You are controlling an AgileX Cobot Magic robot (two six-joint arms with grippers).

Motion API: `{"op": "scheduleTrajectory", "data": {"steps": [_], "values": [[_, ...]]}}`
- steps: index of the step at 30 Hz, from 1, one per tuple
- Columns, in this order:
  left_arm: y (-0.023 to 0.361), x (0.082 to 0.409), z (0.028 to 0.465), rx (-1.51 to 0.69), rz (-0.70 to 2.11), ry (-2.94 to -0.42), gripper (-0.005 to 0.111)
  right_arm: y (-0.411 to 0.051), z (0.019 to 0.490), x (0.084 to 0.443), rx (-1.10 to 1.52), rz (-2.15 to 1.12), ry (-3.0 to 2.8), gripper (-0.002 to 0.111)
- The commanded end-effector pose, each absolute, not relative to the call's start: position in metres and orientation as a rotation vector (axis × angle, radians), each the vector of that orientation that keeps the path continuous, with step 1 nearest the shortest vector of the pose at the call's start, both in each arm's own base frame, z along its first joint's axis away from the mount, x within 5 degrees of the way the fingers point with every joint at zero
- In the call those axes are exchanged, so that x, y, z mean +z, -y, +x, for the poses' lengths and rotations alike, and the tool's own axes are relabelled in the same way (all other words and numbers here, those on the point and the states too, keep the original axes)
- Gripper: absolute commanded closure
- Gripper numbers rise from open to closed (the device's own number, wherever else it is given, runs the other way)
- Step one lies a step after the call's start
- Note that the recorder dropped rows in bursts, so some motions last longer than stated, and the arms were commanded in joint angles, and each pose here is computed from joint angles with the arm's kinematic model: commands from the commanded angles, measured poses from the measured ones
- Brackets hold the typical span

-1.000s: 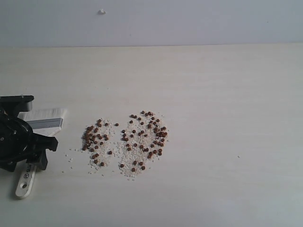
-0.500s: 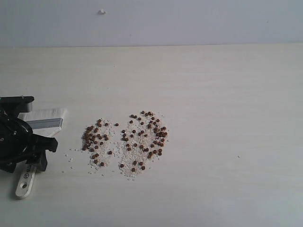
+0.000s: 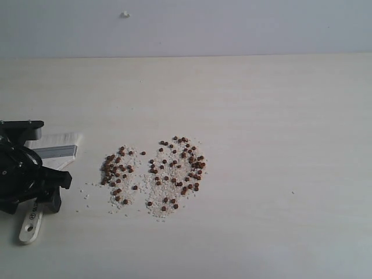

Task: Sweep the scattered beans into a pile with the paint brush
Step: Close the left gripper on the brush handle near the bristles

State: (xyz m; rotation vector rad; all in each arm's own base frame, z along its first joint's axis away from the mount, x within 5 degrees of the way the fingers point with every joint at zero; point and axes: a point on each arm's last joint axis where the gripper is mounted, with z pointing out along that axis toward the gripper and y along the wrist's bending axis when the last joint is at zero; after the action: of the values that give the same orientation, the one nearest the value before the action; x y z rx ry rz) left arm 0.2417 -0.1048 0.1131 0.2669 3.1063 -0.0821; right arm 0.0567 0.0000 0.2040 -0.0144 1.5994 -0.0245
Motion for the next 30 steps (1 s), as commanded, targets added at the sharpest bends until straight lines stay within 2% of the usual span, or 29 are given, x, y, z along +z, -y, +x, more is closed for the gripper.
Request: {"op": "scheduleTrajectory", "data": {"steps": [1,3,5,8,11,13,22,30], "values": [[0.108,0.107,0.245,-0.096,0.267,-3.083,0.036,0.0,0.056,0.204,-0.025,-0.006,-1.588,0.108],[0.108,0.107,0.245,-0.096,0.267,-3.082,0.036,0.0,0.056,0.204,-0.025,-0.006,-1.588,0.108],[0.108,0.107,0.245,-0.096,0.264,-3.083,0.042,0.0,0.056,0.204,-0.025,-0.006,-1.588,0.108],[0.108,0.107,0.245,-0.099,0.251,-3.085,0.059,0.0,0.056,0.204,-0.025,-0.006,-1.588,0.108],[0.108,0.107,0.244,-0.101,0.247,-3.091,0.085,0.0,0.056,0.204,-0.025,-0.006,-1.588,0.108],[0.108,0.107,0.243,-0.095,0.287,-3.101,0.107,0.0,0.056,0.204,-0.025,-0.006,-1.588,0.108],[0.109,0.11,0.246,-0.092,0.4,-3.101,0.107,0.0,0.056,0.204,-0.026,-0.008,-1.588,0.108],[0.116,0.128,0.258,-0.098,0.46,-3.131,0.107,0.0,0.056,0.204,-0.026,-0.008,-1.588,0.108]]}}
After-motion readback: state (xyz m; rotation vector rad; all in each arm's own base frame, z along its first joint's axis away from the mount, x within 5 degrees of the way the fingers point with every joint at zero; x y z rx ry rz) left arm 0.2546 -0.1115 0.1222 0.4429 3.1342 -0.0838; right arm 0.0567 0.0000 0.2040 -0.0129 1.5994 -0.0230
